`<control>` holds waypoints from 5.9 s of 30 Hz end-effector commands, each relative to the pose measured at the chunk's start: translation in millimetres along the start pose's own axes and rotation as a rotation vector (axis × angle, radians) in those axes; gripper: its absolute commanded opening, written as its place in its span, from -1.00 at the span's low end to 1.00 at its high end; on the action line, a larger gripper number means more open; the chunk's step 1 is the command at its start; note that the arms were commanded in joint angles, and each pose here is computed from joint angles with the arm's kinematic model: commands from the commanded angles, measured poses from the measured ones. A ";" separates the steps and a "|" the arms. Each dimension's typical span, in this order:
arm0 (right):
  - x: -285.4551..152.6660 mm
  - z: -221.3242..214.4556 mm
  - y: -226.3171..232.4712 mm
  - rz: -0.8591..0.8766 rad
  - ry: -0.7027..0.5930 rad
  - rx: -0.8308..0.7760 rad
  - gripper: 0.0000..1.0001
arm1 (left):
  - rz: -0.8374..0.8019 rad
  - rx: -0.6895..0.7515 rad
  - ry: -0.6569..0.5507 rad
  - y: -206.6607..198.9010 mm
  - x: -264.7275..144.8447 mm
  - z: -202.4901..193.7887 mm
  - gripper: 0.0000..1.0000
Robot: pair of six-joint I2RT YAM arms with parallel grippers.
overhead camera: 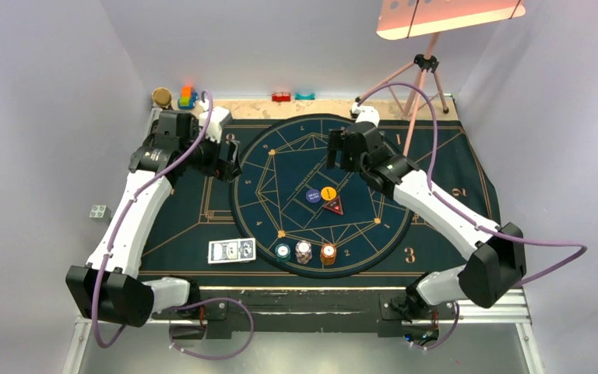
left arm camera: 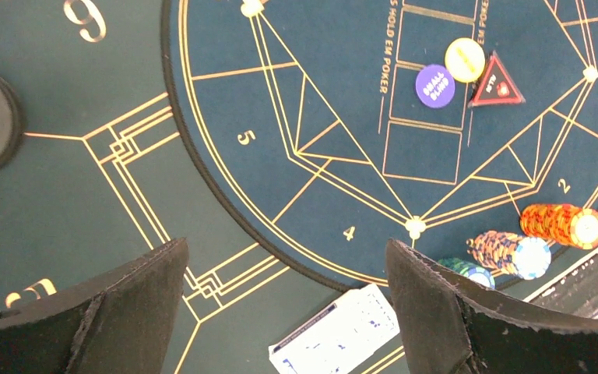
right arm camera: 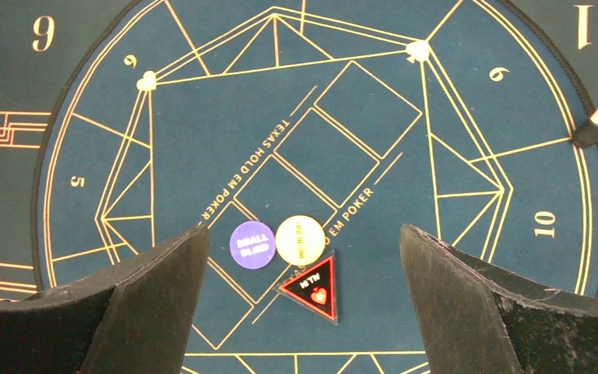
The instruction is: Distribute texas hold em gaming equipment
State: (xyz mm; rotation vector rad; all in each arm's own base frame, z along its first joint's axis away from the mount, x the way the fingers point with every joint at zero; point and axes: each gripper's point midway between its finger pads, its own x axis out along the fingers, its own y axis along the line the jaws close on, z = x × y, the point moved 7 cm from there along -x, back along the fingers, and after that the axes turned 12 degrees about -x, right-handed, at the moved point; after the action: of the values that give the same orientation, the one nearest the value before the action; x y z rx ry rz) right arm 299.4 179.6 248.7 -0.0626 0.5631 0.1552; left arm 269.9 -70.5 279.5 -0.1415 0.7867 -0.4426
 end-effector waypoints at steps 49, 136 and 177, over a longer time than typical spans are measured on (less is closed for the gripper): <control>115.0 -107.2 96.6 0.152 0.318 -0.198 0.88 | -0.004 0.053 -0.064 22.4 4.5 -35.9 1.00; 74.5 -77.1 46.0 0.003 0.305 -0.111 0.92 | 0.072 -0.006 -0.111 39.7 11.4 -48.6 1.00; 118.6 -127.9 18.8 -0.073 0.449 -0.114 0.19 | 0.051 -0.007 -0.079 38.0 12.1 -48.5 1.00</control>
State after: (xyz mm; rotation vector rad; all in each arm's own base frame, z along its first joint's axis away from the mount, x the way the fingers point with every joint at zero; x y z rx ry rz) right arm 311.8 211.4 84.6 -0.2171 1.0087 0.1703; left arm 252.1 -40.3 215.6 -0.1432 0.7449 -0.3757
